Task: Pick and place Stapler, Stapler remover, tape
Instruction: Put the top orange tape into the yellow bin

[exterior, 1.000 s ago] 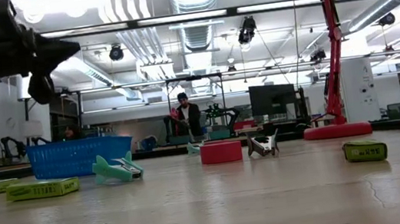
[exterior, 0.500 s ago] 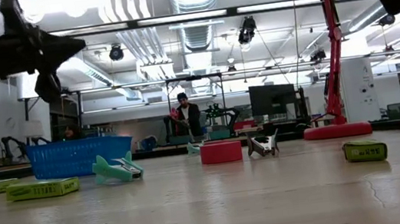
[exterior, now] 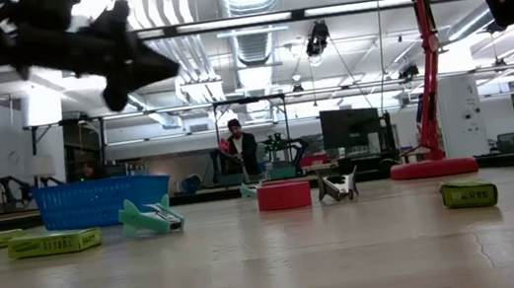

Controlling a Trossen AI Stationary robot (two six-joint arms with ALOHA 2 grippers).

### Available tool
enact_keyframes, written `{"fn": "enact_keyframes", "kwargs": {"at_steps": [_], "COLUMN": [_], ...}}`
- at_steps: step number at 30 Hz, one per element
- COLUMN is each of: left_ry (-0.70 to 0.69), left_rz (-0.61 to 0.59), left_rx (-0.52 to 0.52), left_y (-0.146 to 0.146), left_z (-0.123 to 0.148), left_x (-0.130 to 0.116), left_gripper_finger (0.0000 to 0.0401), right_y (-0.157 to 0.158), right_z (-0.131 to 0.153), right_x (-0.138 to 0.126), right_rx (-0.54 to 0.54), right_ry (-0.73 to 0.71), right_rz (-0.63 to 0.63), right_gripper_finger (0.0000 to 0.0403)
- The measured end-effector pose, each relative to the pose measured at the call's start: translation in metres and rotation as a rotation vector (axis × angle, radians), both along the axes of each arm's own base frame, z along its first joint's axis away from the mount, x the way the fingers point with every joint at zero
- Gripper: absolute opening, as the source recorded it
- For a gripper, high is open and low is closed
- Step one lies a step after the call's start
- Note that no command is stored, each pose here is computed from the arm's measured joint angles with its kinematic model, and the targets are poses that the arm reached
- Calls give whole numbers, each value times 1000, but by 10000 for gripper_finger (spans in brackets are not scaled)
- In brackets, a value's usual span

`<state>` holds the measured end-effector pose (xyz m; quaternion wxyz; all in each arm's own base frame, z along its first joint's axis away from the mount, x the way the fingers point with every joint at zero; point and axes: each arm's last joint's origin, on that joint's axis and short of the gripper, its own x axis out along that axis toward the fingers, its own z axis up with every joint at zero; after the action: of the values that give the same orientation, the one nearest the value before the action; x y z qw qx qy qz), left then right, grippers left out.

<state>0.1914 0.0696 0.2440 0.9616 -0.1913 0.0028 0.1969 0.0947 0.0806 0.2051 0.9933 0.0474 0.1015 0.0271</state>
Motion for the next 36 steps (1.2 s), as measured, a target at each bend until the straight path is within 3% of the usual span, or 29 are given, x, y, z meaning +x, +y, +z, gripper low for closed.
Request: {"fn": "enact_keyframes", "kwargs": {"at_steps": [3, 7, 11, 17, 20, 28, 36], "left_ry": [70, 223, 351, 507, 586, 758, 840], "left_rz": [-4, -12, -15, -26, -38, -8, -50], "left_rx": [63, 147, 158, 275, 278, 131, 74], "left_y": [11, 26, 45, 66, 82, 137, 155], "left_z": [16, 18, 18, 5, -1, -11, -42], "left_x": [30, 70, 108, 157, 174, 203, 228], "left_gripper_finger": [122, 199, 238, 240, 237, 229, 227], "right_y": [0, 0, 1, 1, 1, 0, 0], "right_z": [0, -1, -2, -10, -15, -21, -19], "right_x": [0, 0, 0, -1, -1, -2, -1], "right_rx": [-2, -3, 7, 37, 57, 87, 83], "right_ry": [1, 5, 14, 42, 55, 71, 65], "right_rz": [0, 0, 24, 46, 39, 29, 32], "right_gripper_finger": [9, 9, 9, 9, 9, 9, 9]}}
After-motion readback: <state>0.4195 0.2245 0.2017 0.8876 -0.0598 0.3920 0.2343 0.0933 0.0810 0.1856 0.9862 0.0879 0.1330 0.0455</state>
